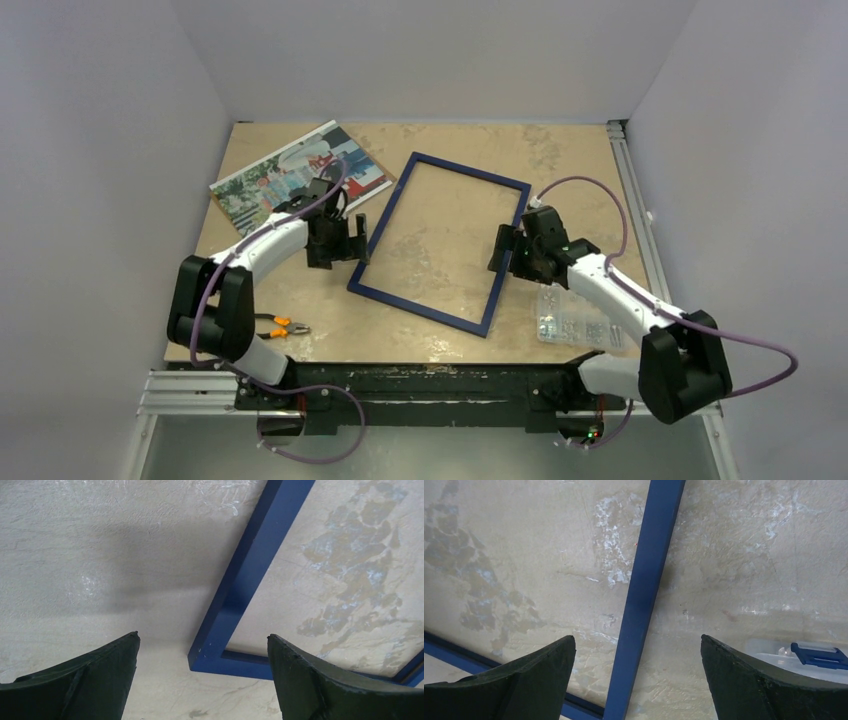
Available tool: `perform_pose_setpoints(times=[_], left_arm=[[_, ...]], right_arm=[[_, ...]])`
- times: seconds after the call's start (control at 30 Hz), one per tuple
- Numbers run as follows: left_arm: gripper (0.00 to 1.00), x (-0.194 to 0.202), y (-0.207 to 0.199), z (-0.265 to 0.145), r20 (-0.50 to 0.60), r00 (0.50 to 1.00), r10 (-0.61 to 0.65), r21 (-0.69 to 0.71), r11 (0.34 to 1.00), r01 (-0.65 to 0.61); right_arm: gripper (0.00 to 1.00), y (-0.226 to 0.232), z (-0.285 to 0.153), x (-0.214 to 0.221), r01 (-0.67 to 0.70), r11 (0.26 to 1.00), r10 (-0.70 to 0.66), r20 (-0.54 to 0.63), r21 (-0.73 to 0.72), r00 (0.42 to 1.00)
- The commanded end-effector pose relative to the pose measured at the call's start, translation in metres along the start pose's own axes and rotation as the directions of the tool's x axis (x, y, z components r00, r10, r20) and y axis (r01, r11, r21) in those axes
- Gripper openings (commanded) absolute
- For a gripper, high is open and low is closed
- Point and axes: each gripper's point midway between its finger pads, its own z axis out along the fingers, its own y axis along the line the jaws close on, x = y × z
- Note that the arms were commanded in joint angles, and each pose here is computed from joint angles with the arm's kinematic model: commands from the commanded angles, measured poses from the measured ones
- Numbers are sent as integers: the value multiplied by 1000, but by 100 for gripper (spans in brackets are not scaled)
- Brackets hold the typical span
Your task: Put the photo into the frame
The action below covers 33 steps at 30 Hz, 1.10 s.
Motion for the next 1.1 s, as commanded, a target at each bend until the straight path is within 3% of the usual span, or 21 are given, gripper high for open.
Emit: perform_pose_setpoints(times=[0.0,0.6,0.87,1.07], left_arm=[[96,-9,-3,14,7,1000,20,12,1000,-20],[91,38,-40,51,-135,989,-54,295,951,92],[89,67,-62,48,-155,986,-59,406,906,118],[88,86,-76,44,-153,988,-26,414,906,88]], right_arm=[[93,-4,14,16,20,999,-18,-56,27,998],[94,30,38,22,-10,996,-4,-155,-89,988],[95,49,30,-4,-12,993,-3,-125,-117,992],[95,54,24,-18,-1,994,-9,-96,-111,995]])
